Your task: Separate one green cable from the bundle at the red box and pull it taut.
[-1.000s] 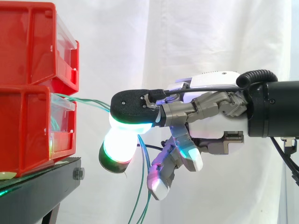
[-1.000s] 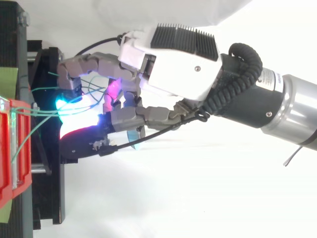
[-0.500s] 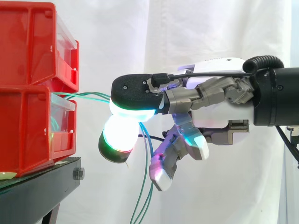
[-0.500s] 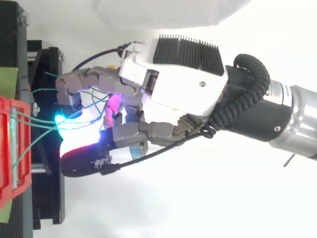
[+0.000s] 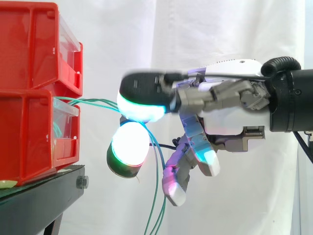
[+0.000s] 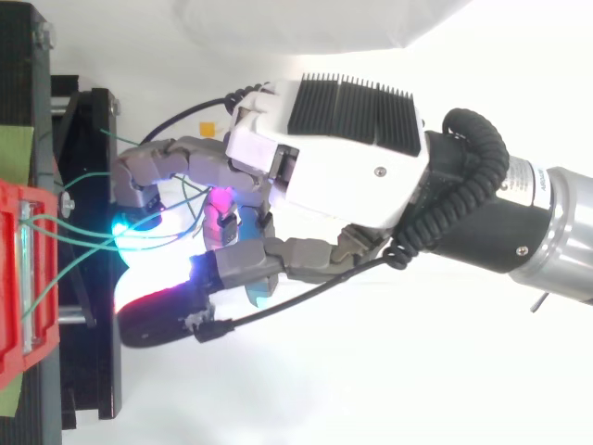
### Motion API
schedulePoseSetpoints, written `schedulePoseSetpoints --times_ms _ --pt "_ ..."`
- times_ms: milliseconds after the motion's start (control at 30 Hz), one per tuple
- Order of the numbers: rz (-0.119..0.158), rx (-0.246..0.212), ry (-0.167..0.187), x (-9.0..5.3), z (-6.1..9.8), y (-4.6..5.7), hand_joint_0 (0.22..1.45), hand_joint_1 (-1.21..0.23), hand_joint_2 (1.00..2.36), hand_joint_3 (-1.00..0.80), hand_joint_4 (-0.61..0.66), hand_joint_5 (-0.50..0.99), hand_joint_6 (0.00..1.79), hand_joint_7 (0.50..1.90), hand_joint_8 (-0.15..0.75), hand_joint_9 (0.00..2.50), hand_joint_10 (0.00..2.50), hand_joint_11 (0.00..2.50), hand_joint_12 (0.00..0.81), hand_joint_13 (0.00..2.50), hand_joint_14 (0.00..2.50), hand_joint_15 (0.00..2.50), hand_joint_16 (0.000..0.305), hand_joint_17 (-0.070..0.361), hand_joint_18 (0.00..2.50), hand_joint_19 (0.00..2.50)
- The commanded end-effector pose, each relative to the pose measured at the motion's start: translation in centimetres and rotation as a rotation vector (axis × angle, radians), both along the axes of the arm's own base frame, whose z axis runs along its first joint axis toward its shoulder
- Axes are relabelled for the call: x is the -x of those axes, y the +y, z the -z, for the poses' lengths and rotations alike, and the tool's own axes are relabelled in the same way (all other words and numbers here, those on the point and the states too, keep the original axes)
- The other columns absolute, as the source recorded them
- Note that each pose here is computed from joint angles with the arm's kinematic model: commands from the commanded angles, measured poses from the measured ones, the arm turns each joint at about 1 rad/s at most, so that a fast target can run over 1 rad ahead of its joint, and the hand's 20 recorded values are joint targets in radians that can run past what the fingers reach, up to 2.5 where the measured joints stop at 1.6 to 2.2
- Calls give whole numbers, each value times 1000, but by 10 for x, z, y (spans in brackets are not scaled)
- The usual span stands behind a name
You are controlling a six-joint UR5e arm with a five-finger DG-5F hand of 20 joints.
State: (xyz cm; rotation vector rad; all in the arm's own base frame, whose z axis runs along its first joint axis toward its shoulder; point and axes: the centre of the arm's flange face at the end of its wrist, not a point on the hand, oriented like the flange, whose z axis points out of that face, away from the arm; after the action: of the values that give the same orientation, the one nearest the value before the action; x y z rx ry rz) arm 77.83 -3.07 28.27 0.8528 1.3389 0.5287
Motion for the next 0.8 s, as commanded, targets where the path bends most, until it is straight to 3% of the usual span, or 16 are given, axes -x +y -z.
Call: schedulePoseSetpoints --times_ms 0,100,133,267,400,600,767 --pt "0 5 2 0 0 0 365 -5 1000 -500 122 145 504 1299 256 1822 0 0 501 1284 12 483 75 169 1008 459" --pt "0 5 2 0 0 0 358 100 1000 -500 109 145 504 1290 234 1795 0 0 486 1256 11 470 72 162 963 578" --pt "0 5 2 0 0 0 427 128 1000 -500 79 143 503 1300 194 1777 0 0 451 1208 15 505 61 137 843 638" --pt "0 5 2 0 0 0 574 -153 1000 -500 33 151 502 1297 85 1964 1 79 424 1294 14 551 46 103 902 670" --pt "0 3 -1 0 0 0 648 -327 1000 -500 33 152 503 1287 73 2013 5 134 423 1300 17 544 42 94 945 656" --pt "14 -6 -4 0 0 -10 669 -365 1000 -500 22 152 503 1299 87 2006 6 140 425 1298 15 554 42 94 949 659" --pt "12 15 -1 0 0 -10 670 -368 1000 -500 25 152 503 1297 88 2000 5 145 429 1298 16 547 42 95 952 659"
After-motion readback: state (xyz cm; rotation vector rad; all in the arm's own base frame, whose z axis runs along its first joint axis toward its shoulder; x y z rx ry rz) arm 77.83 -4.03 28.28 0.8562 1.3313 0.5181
